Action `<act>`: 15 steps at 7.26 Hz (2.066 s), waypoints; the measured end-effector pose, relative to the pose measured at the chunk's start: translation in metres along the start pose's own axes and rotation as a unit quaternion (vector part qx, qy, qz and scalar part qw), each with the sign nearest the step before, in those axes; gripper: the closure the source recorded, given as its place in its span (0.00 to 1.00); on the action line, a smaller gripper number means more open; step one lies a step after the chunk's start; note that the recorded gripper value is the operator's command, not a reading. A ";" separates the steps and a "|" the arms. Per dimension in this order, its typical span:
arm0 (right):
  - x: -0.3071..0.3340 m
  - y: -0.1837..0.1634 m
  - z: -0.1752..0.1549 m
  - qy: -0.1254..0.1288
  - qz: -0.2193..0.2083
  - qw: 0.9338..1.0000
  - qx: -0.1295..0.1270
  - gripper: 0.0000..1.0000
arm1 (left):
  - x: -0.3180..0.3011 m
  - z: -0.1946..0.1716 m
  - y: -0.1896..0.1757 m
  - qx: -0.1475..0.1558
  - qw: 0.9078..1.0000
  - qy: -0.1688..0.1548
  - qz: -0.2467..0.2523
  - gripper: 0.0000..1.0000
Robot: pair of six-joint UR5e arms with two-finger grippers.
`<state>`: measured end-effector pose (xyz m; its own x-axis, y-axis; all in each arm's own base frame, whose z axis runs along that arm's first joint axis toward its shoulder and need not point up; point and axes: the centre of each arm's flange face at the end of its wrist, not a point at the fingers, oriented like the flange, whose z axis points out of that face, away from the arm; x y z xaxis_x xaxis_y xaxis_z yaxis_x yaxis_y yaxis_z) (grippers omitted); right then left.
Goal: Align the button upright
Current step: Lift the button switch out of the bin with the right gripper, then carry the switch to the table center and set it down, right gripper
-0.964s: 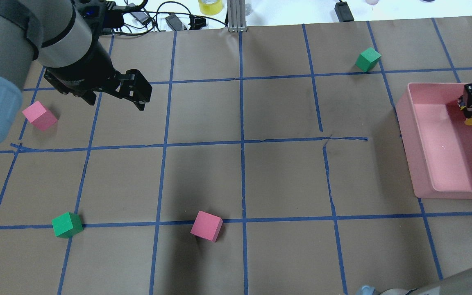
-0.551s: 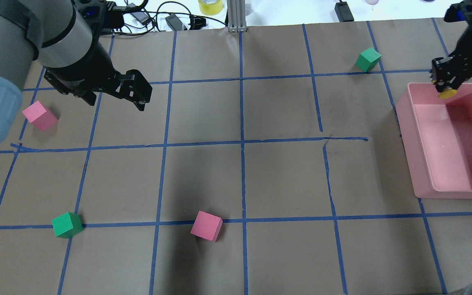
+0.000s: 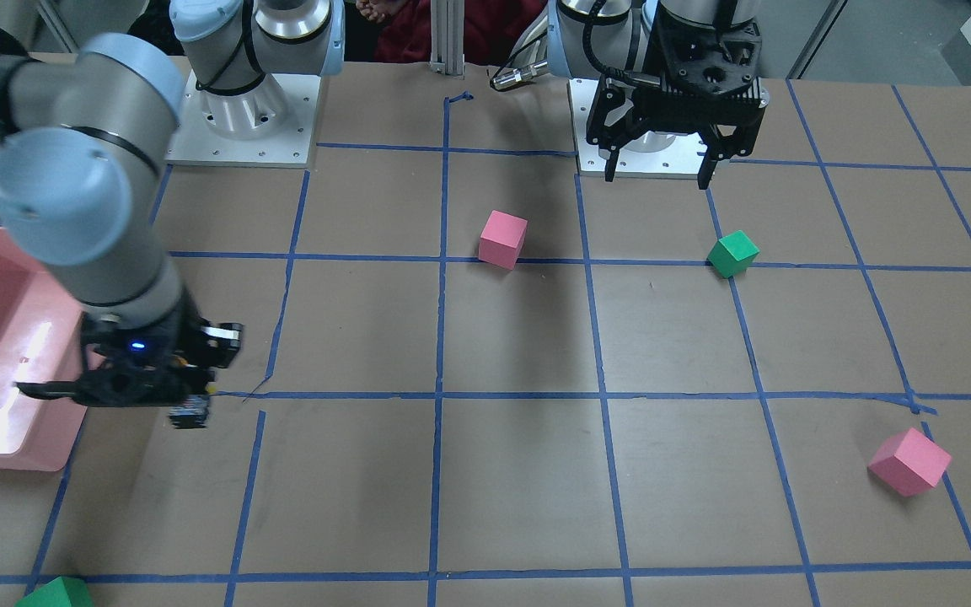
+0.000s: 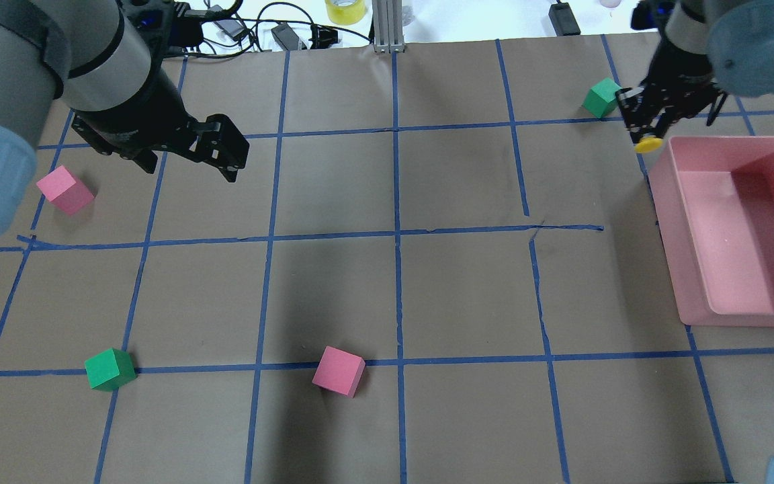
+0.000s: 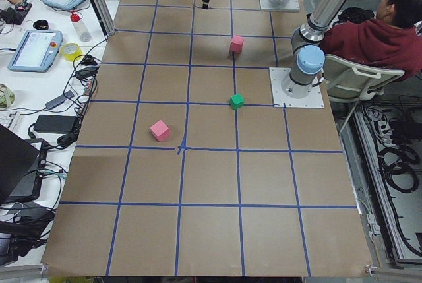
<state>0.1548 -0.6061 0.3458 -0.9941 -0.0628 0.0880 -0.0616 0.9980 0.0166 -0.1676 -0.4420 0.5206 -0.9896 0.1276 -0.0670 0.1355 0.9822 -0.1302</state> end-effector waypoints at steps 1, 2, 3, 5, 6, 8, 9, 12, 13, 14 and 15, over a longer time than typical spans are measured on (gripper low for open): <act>-0.048 -0.010 0.021 -0.016 0.000 1.000 -0.003 1.00 | 0.000 0.000 0.000 0.000 1.000 0.000 0.000 0.00; -0.091 -0.019 0.036 -0.035 0.001 0.999 -0.004 1.00 | 0.000 0.000 0.000 0.000 1.000 0.000 0.000 0.00; -0.127 -0.025 0.049 -0.045 -0.002 0.999 -0.008 1.00 | 0.000 0.000 0.000 0.000 1.000 0.000 0.000 0.00; -0.176 -0.025 0.074 -0.051 -0.012 0.999 -0.012 1.00 | 0.000 0.000 0.000 0.001 1.000 0.000 -0.001 0.00; -0.193 -0.025 0.085 -0.053 -0.013 0.998 -0.011 1.00 | -0.001 0.000 0.000 0.001 1.000 0.000 -0.001 0.00; -0.216 -0.024 0.102 -0.068 -0.008 0.998 -0.010 1.00 | -0.001 0.000 0.000 0.000 1.000 0.000 -0.001 0.00; -0.221 -0.023 0.109 -0.072 -0.008 0.997 -0.012 0.90 | -0.001 0.000 0.000 0.000 1.000 0.000 -0.001 0.00; -0.228 -0.026 0.122 -0.081 0.002 0.997 -0.013 0.02 | 0.000 0.000 0.000 0.000 1.000 0.000 0.001 0.00; -0.229 -0.027 0.122 -0.084 0.005 0.996 -0.012 0.00 | 0.000 0.002 -0.002 -0.001 1.000 -0.001 0.003 0.00; -0.230 -0.027 0.120 -0.087 0.007 0.996 -0.011 0.00 | 0.000 0.004 -0.005 -0.004 1.000 -0.002 0.005 0.00; -0.230 -0.027 0.115 -0.089 0.006 0.996 -0.007 0.00 | 0.000 0.006 -0.007 -0.009 1.000 -0.002 0.008 0.00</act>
<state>0.3745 -0.6172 0.2102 -0.9948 -0.0467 -0.0900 -0.0496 0.9983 0.0310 -0.1682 -0.4493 0.5155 -0.9870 0.1429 -0.0735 0.1506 0.9822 -0.1121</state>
